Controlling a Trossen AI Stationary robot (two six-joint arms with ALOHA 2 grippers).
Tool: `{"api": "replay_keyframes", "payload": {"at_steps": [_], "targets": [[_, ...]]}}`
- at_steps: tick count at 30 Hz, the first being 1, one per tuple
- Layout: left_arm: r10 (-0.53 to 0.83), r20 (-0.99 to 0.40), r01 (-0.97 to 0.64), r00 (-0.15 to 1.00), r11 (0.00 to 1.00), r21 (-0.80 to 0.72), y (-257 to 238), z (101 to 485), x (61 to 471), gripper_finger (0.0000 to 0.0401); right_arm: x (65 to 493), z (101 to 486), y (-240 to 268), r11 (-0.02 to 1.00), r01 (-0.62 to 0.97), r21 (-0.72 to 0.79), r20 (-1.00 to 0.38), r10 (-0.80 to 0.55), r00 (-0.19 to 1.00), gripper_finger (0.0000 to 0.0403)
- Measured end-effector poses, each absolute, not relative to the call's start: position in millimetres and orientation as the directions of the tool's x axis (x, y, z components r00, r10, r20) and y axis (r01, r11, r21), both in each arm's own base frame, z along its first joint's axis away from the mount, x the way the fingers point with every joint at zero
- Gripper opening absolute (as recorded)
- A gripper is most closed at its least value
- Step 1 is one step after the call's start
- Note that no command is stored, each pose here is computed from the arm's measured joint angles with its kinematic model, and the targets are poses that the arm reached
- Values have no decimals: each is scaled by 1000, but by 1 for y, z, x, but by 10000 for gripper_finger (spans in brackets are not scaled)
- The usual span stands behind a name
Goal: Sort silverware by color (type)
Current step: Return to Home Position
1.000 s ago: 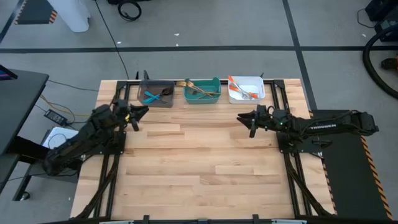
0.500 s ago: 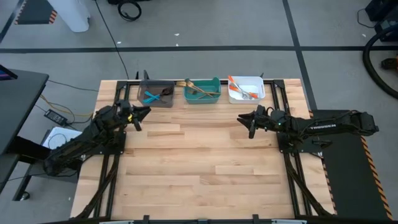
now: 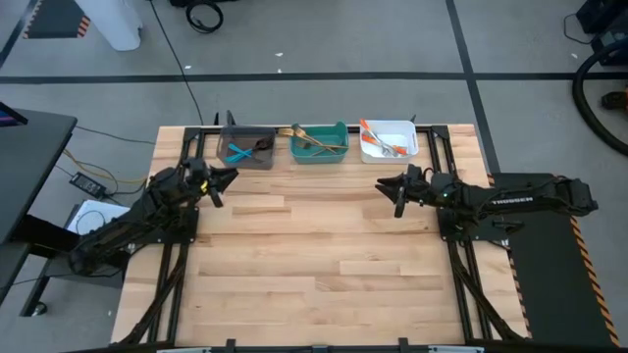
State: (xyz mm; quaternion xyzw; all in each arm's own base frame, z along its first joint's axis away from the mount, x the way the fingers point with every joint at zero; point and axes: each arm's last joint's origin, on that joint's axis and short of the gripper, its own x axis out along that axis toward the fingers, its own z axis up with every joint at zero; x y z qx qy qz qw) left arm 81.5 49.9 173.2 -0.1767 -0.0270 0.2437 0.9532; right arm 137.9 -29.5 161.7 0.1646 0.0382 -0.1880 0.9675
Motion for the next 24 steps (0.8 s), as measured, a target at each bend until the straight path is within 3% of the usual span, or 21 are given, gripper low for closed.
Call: {"api": "replay_keyframes", "payload": {"at_steps": [7, 17, 24], "targets": [[387, -18, -369, 922, 862, -348, 41, 174, 85, 89, 128, 179, -28, 884, 328, 334, 14, -353, 936, 114], [100, -18, -100, 995, 932, -349, 14, 174, 93, 89, 108, 202, -25, 897, 251, 364, 235, -350, 907, 114], [-7, -18, 0, 1000, 937, -349, 4, 174, 94, 89, 95, 213, -22, 905, 205, 373, 356, -344, 869, 114]]}}
